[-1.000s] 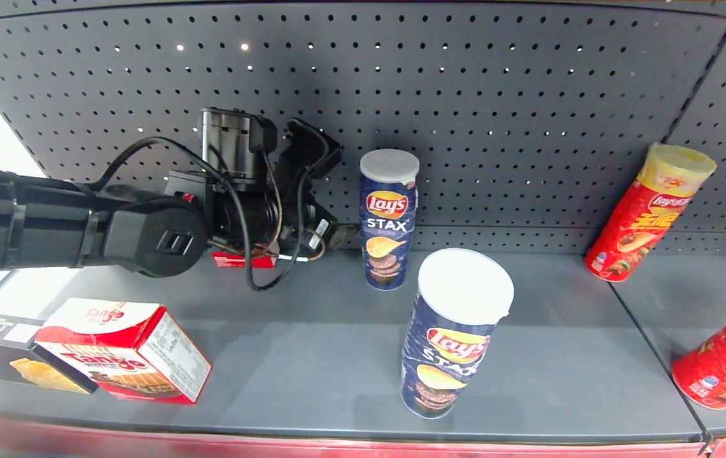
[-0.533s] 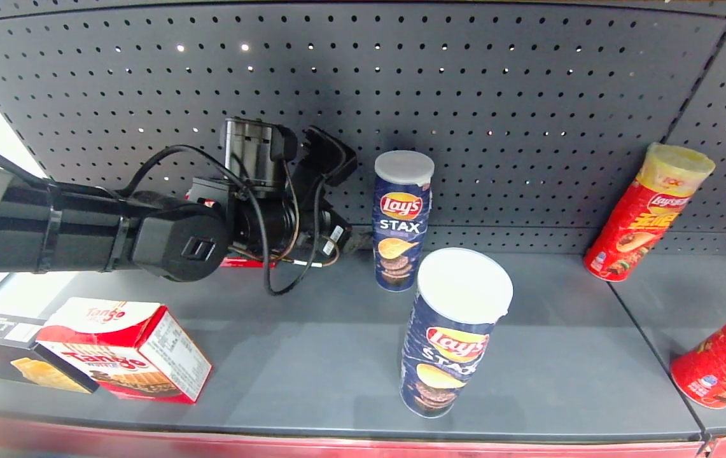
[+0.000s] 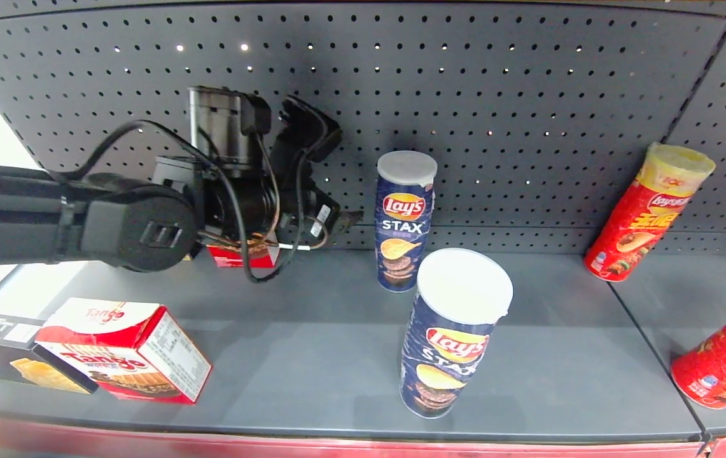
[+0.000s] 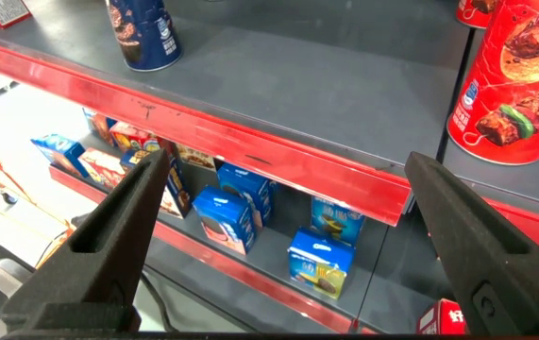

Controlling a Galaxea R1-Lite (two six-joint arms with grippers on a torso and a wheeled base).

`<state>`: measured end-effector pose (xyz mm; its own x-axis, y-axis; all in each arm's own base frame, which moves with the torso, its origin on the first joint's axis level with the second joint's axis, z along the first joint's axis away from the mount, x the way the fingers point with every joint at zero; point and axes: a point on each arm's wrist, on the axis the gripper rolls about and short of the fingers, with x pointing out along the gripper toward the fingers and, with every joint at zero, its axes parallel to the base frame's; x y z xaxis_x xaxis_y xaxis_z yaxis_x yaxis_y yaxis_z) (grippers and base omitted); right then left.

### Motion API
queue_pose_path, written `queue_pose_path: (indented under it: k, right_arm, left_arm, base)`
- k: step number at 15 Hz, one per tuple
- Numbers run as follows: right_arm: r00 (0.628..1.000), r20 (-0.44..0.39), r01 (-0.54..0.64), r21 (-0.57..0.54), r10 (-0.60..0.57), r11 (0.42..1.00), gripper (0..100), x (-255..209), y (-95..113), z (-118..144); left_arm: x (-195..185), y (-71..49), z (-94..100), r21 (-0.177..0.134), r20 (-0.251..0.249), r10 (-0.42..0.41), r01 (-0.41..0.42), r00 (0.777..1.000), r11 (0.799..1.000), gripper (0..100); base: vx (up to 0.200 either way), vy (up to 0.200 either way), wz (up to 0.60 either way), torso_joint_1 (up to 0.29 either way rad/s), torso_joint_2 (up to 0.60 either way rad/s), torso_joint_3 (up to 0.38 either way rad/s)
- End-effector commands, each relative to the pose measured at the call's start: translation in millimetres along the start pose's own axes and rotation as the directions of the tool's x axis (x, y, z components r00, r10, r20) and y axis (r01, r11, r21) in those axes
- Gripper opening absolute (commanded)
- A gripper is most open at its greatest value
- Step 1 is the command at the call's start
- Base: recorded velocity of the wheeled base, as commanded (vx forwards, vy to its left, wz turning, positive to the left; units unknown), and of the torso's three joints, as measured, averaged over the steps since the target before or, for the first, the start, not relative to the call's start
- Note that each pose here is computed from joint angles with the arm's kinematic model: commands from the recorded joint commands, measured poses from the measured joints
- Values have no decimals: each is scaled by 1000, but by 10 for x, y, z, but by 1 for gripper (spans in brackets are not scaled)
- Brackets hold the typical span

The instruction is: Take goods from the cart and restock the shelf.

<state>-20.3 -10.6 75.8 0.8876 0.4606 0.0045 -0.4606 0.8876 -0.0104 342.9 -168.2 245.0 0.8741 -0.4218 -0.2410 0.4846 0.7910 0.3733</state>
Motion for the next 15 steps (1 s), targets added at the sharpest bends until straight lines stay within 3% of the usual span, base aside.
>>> queue_pose_path:
  k: [1,5,8,13,15]
  right_arm:
    - [1000,0,0,0,0,1000,100,1,0,2]
    - [1000,-1,0,1,0,1000,100,1,0,0]
    - [1000,0,-1,-8,1,1000,100,1,0,2]
    - [1000,0,26,50,-26,998,100,1,4,2]
    - [1000,0,12,-3,-12,1000,100,1,5,2]
  left_arm:
    - [-513,220,203,-12,72,68,-67,995,998,100]
    - [-1002,281,123,-24,89,105,-103,990,994,100]
    - [-1317,193,-16,-63,120,111,-104,987,993,100]
    - [-1576,155,-85,-65,139,131,-123,982,990,100]
    - [-1630,144,-104,-66,140,133,-125,981,990,100]
  base:
    - [0,0,0,0,0,0]
    - [0,0,0,0,0,0]
    - [0,0,0,0,0,0]
    - [0,0,0,0,0,0]
    - [0,0,0,0,0,0]
